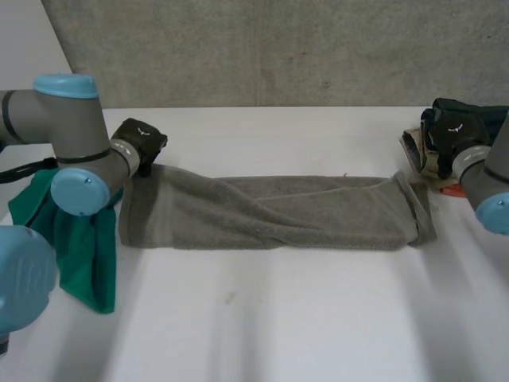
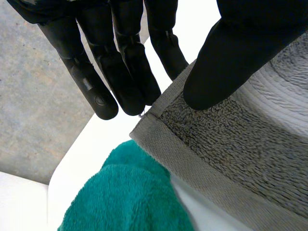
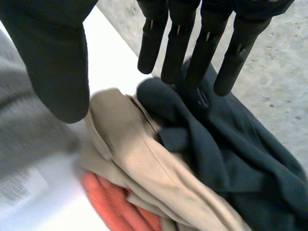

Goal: Fold the laundry.

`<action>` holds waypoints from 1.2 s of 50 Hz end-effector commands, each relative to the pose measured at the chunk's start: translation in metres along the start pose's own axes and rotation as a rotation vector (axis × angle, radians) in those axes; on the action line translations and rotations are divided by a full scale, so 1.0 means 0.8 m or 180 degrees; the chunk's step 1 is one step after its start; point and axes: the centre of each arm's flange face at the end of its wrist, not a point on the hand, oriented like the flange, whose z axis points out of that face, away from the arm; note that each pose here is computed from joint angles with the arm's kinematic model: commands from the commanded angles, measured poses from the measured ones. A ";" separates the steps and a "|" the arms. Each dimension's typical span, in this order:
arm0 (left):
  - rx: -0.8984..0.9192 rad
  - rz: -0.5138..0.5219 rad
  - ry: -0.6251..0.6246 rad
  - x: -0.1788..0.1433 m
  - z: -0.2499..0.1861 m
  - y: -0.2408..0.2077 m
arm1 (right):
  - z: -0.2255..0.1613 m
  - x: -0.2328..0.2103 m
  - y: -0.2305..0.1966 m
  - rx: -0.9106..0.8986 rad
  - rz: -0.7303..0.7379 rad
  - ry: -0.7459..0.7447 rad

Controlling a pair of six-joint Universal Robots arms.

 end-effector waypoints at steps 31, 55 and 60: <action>0.0305 -0.0061 -0.0229 -0.043 -0.011 -0.019 | 0.054 0.002 -0.032 0.0298 0.1103 -0.0229; 0.0433 -0.0145 -0.0132 -0.044 -0.092 -0.058 | 0.000 -0.029 -0.038 -0.0133 0.1186 -0.0957; 0.0551 -0.0097 -0.0140 -0.046 -0.131 -0.064 | -0.002 -0.045 -0.046 -0.0061 0.1188 -0.1153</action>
